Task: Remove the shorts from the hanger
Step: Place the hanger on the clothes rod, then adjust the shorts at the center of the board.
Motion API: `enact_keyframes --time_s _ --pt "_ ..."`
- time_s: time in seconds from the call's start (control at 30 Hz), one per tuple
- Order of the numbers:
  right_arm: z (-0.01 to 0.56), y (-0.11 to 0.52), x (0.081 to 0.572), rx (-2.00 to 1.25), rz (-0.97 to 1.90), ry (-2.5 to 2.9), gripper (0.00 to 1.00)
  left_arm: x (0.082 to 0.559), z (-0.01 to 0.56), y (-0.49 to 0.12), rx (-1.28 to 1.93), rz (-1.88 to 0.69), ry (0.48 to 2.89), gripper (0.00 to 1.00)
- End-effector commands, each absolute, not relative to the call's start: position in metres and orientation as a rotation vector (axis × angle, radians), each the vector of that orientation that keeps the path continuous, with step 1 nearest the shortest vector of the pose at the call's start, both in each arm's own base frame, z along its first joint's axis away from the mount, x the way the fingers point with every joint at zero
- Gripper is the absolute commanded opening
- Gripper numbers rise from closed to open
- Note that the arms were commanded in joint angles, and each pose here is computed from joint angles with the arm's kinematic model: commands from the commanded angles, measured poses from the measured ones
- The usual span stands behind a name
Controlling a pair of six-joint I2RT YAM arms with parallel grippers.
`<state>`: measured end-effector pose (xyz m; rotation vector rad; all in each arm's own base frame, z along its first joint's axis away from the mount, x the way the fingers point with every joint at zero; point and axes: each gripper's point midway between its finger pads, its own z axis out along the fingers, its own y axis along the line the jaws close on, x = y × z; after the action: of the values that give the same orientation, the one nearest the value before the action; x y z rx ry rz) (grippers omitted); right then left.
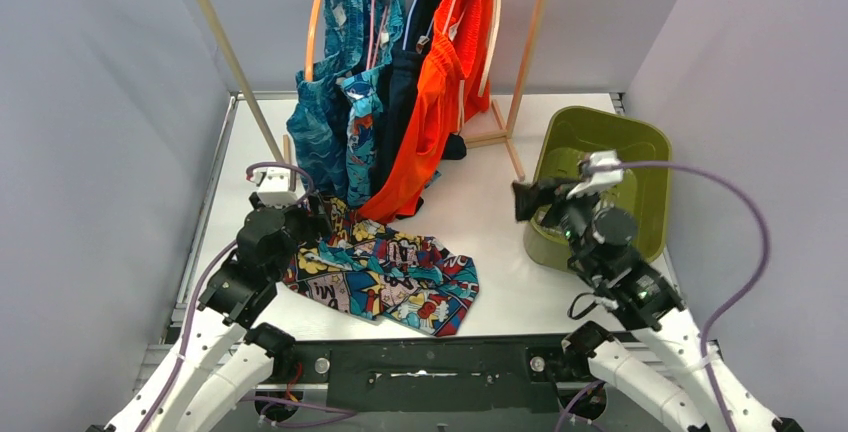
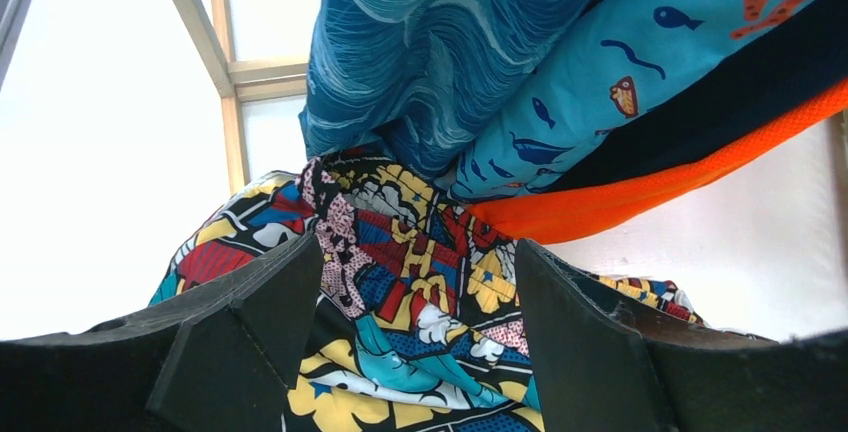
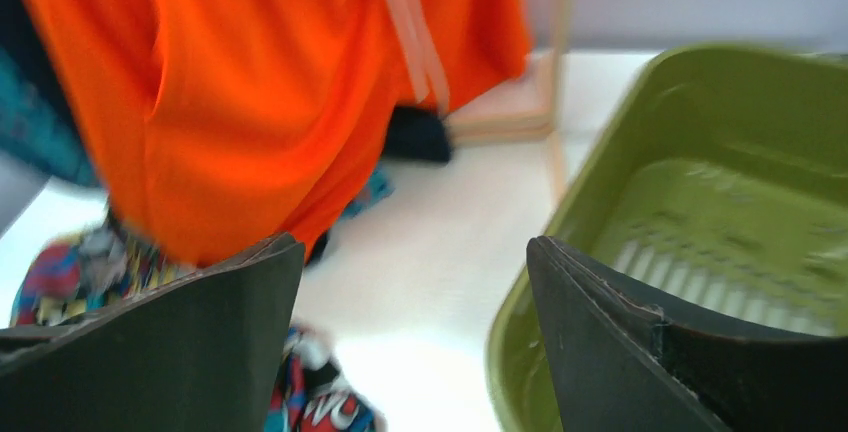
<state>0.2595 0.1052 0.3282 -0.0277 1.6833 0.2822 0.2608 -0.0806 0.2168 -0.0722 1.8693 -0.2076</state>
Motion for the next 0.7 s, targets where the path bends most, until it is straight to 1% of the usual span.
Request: enact_keyframes --time_s 0.0,0.03,0.1,0.27,0.37,0.5,0.67 --pt "0.294 0.188 0.227 -0.444 0.687 1.472 0.86 0.265 0.232 -0.074 -0.118 -0.217 1.806 0.7" --pt "0.281 0.2 0.218 -0.553 0.724 1.447 0.88 0.266 0.232 -0.072 -0.125 -0.217 1.805 0.7" --pt "0.262 0.215 0.214 -0.635 0.768 1.406 0.93 0.267 0.233 -0.07 -0.137 -0.219 1.8 0.7" --pt "0.207 0.256 0.215 -0.842 0.795 1.442 0.96 0.268 0.231 -0.063 -0.166 -0.2 1.801 0.7" --pt "0.187 0.294 0.213 -0.973 0.826 1.449 0.99 0.269 0.231 -0.06 -0.174 -0.189 1.801 0.7" --pt "0.175 0.344 0.224 -0.998 0.881 1.449 0.98 0.269 0.232 -0.055 -0.193 -0.175 1.796 0.7" --pt "0.155 0.392 0.248 -1.022 0.754 1.49 0.98 0.269 0.235 -0.046 -0.225 -0.16 1.775 0.7"
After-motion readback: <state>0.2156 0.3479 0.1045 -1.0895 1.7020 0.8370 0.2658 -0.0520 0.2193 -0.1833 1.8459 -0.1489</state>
